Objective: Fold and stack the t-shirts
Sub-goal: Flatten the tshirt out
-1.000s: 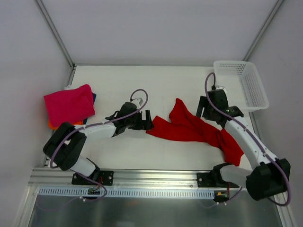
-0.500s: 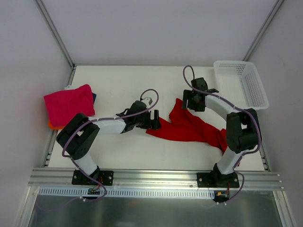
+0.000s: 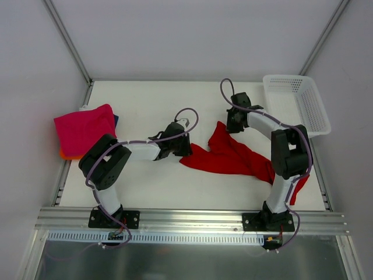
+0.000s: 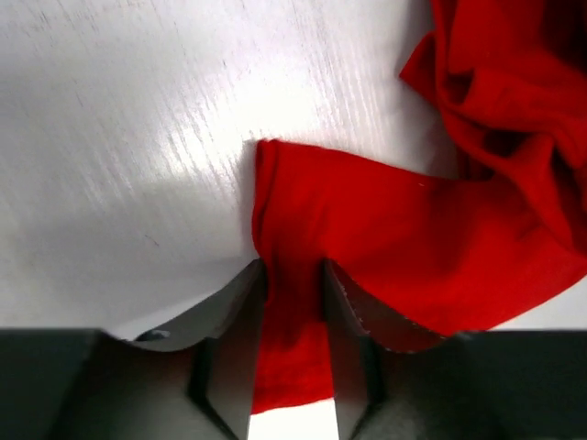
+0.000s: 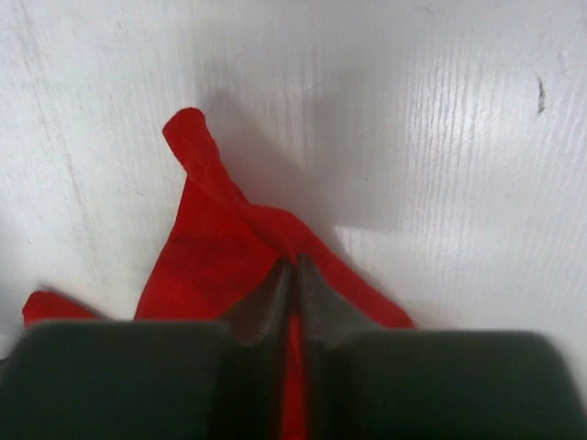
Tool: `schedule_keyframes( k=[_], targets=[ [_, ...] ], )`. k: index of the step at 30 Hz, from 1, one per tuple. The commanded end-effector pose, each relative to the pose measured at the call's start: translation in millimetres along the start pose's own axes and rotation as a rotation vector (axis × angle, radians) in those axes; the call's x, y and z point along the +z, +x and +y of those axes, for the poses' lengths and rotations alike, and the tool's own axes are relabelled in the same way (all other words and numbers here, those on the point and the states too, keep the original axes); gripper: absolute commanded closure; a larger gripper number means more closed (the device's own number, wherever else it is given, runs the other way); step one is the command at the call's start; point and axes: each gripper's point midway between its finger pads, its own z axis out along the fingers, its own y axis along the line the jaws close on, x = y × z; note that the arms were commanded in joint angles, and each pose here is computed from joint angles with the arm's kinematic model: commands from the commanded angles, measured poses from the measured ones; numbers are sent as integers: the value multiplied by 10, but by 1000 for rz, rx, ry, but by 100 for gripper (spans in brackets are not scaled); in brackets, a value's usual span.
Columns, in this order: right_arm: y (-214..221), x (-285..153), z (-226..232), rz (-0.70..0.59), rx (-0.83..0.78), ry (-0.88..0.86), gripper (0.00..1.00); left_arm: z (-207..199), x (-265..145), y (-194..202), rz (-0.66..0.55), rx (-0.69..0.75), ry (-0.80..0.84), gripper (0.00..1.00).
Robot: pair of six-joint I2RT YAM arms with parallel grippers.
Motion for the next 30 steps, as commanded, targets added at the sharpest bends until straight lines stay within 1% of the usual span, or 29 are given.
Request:
schedule_keyframes(
  k=[1,5,6,7,8,9,10,11,12,13,15,16,17,18,19,20,24,25,27,30],
  targets=[
    [-106,-11,79,-14,-13,-20,99,244,13,309,101,1,-97,100],
    [-78,20,34,-7,-20,1,100,327,-26,361,112,7,-134,100],
    [-86,7,30,-9,-23,3,99,398,-43,389,110,4,-165,100],
    [-122,-5,-34,-27,-24,40,99,399,-90,362,99,-9,-176,100],
    [-156,-33,-53,-37,-30,54,99,513,-168,434,116,-16,-233,100],
    [-161,-74,-142,-33,-46,99,99,614,-238,426,100,-16,-289,100],
    [-289,-178,-146,-64,-57,119,99,576,-361,305,51,-25,-292,100],
    [-320,-258,-238,-66,-59,170,99,708,-504,444,84,-29,-349,100],
    [-378,-320,-261,-78,-65,186,99,748,-601,446,73,-33,-373,100],
    [-467,-433,-288,-103,-92,200,100,722,-767,309,9,-37,-379,100],
    [-647,-640,-353,-140,-83,227,100,820,-978,425,28,-37,-420,100],
    [-708,-722,-382,-154,-79,235,99,763,-1115,355,-10,-51,-403,100],
    [-852,-884,-374,-198,-73,234,100,765,-1194,368,-14,-60,-402,100],
    [-875,-973,-438,-202,-69,256,100,816,-1276,481,10,-65,-414,100],
    [-918,-1054,-467,-216,-67,268,100,758,-1385,436,-25,-86,-386,100],
    [-972,-1184,-510,-236,-69,289,99,777,-1444,495,-22,-94,-384,100],
    [-974,-1418,-667,-260,-64,360,100,752,-1776,473,-80,-131,-368,100],
    [-972,-1459,-708,-265,-60,374,99,795,-1850,536,-62,-132,-390,100],
    [-952,-1586,-839,-277,-49,422,100,784,-1987,516,-85,-149,-388,100],
    [-933,-1746,-1015,-289,-32,476,100,785,-2096,630,-55,-174,-383,100]
  ],
)
